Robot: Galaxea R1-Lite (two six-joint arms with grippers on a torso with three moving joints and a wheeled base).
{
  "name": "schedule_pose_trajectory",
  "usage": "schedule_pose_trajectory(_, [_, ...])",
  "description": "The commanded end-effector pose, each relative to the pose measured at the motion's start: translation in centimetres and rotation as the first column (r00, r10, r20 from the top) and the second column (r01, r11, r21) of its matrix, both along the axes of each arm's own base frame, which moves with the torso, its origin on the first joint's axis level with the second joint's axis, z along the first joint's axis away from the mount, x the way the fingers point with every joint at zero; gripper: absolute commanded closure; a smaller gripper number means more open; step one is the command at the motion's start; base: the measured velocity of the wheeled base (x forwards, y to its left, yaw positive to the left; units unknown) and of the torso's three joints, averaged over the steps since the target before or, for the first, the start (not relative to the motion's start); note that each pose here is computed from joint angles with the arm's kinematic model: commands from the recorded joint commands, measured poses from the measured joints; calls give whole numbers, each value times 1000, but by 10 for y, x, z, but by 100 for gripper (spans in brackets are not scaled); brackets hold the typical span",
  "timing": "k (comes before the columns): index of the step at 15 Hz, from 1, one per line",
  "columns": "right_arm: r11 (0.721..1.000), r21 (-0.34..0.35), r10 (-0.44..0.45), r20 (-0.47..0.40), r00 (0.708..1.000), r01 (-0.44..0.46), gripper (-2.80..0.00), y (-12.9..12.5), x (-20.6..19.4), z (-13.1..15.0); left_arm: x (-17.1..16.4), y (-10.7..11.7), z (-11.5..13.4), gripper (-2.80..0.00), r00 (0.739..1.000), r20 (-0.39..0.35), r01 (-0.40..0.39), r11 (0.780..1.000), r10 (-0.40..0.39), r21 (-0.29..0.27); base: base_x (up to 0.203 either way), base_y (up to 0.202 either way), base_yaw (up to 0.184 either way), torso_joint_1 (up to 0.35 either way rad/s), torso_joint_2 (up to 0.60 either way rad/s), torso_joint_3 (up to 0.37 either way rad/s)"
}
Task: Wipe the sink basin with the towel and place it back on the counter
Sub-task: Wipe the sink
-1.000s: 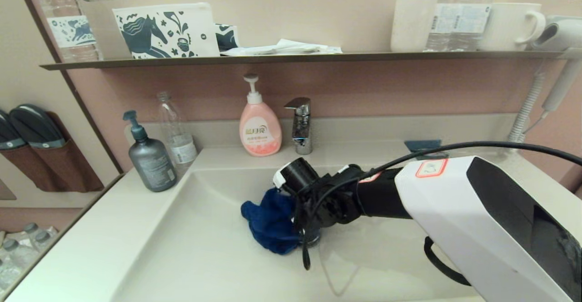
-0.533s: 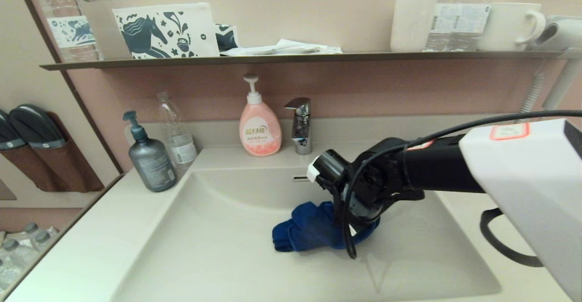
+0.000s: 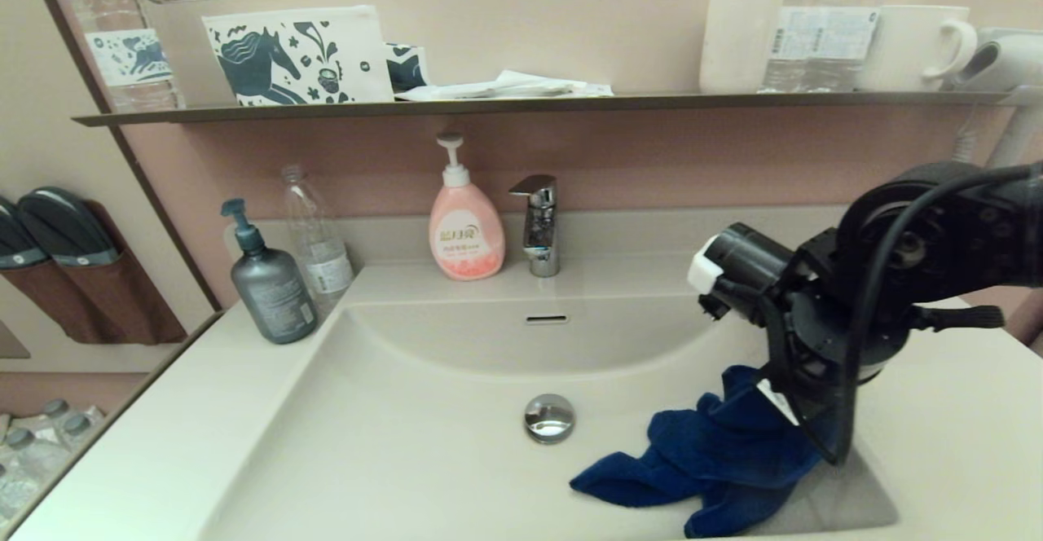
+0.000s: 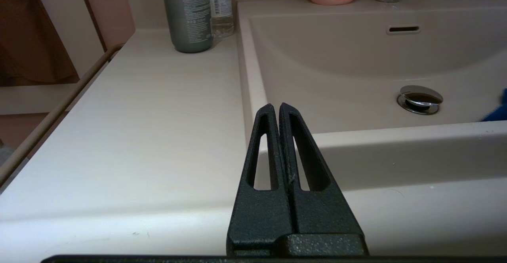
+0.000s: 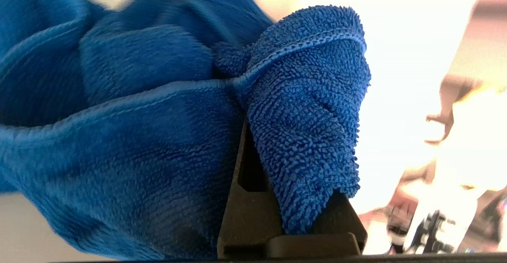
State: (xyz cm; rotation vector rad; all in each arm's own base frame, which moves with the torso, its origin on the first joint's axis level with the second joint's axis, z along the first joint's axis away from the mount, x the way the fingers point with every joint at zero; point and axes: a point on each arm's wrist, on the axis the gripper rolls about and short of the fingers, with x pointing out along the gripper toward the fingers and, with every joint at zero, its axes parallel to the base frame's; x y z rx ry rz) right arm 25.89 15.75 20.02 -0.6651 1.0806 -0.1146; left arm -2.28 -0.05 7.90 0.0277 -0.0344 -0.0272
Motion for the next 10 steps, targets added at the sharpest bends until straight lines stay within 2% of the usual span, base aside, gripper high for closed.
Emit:
schedule_pose_trajectory(1, [997,45,-71,76,995,68,0,-39,-25,33,0,0,0,0,1000,0,0,1000,0,0,0,0,0,0,0,0])
schedule_pose_trajectory(4, [983,61,-179,117,977,172,0,-90,-44,62,0,0,0,0,1000,0,0,1000,0,0,0,0,0,0,0,0])
schedule_pose_trajectory(6, [964,67,-264,132,955,257,0,-120,-51,72,0,0,0,0,1000,0,0,1000,0,0,0,0,0,0,0,0])
schedule_pose_trajectory(8, [934,77,-356,144,923,349,0,-151,-57,80,0,0,0,0,1000,0,0,1000,0,0,0,0,0,0,0,0])
schedule_pose_trajectory(10, [902,133,-429,179,886,410,0,-179,-61,95,0,0,0,0,1000,0,0,1000,0,0,0,0,0,0,0,0])
